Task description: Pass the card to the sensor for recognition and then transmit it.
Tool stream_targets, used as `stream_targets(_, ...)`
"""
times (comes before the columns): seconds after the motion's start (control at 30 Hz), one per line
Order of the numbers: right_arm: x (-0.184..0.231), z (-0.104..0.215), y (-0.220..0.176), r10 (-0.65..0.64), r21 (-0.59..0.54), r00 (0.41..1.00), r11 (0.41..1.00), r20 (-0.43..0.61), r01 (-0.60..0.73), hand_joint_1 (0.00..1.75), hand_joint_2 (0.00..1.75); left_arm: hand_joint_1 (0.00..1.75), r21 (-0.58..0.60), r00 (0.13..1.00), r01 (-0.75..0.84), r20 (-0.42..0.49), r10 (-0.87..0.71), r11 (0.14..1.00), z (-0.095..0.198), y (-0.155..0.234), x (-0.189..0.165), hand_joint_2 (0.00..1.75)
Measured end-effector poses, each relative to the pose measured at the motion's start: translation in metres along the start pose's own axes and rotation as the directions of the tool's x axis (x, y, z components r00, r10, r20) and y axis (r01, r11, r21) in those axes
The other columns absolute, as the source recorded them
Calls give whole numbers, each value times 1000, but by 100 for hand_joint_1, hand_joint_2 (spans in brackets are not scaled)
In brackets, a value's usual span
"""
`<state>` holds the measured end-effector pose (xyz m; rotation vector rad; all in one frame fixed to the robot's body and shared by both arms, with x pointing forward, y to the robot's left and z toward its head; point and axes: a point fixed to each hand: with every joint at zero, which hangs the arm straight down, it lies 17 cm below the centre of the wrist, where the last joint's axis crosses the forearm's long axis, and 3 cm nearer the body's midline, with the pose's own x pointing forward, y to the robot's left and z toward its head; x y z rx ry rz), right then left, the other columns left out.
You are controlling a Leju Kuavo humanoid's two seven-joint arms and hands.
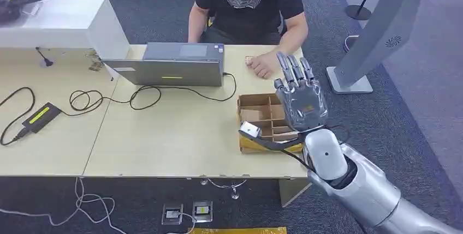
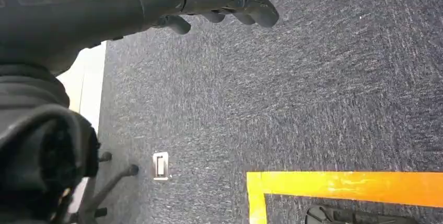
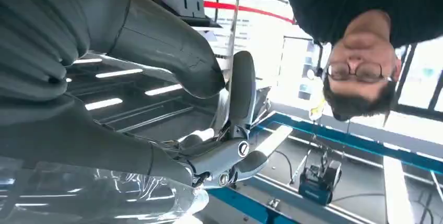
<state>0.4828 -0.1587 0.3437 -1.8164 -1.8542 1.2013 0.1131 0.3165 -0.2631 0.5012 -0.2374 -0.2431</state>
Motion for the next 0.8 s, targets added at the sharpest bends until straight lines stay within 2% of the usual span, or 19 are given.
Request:
stream_targets(0.13,-2,-8,-13,-56,-22,998,998,-11,56,175,175,0,5,1000,-6,5,6,1000,0,1,1,0)
stream_targets(0.4,-7,-9,-12,-171,-27,984,985,-50,170,175,175,0,3,1000,-11,28,10,1000,0,0,5,0)
stream_targets(0.53,-9,-7,10,-250,35,964,967,-86,254,175,175,0,-3,999,-5,46,5,1000,0,-1,10,0)
stream_targets(0.8,-15,-3,48,-237,128,961,958,-141,255,175,175,0,-14,998,17,67,-16,1000,1,-3,14,0)
